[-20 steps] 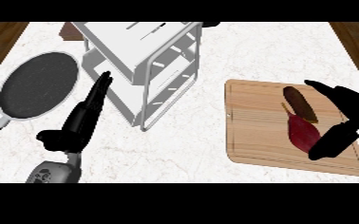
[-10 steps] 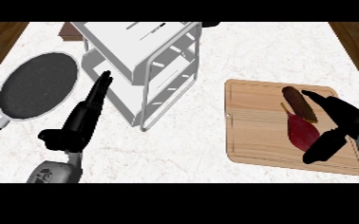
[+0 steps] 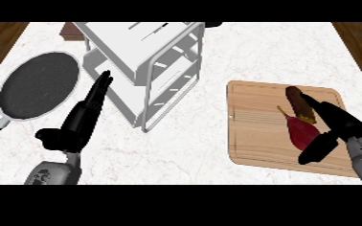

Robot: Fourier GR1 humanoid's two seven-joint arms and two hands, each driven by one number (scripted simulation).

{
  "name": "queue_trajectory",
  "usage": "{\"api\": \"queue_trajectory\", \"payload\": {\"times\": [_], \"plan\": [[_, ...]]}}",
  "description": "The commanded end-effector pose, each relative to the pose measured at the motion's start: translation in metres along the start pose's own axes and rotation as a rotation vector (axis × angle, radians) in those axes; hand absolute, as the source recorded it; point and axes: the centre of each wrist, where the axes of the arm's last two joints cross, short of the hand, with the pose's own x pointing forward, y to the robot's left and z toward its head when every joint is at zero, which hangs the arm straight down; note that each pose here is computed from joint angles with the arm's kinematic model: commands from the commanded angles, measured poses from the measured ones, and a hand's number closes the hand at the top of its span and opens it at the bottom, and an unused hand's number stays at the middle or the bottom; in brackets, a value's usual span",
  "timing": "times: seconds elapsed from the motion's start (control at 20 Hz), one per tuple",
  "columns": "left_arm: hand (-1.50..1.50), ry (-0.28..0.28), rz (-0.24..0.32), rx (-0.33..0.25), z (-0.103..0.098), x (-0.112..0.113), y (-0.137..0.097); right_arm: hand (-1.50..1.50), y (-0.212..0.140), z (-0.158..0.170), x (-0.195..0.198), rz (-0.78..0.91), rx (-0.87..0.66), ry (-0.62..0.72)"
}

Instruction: Pick the pear from the cutting board and place it in the tiered basket

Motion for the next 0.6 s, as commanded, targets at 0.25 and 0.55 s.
{"api": "queue_trajectory", "payload": {"times": [0.25,0.55], "plan": [[0.0,0.139,0.016,-0.006,-0.002,-0.021,-0.015,1.5,0.016,-0.015,0.001,-0.077,-0.096,-0.159],[0.0,0.148,0.035,-0.006,0.023,-0.033,-0.01,1.5,0.005,-0.006,0.004,-0.086,-0.128,-0.192]]}}
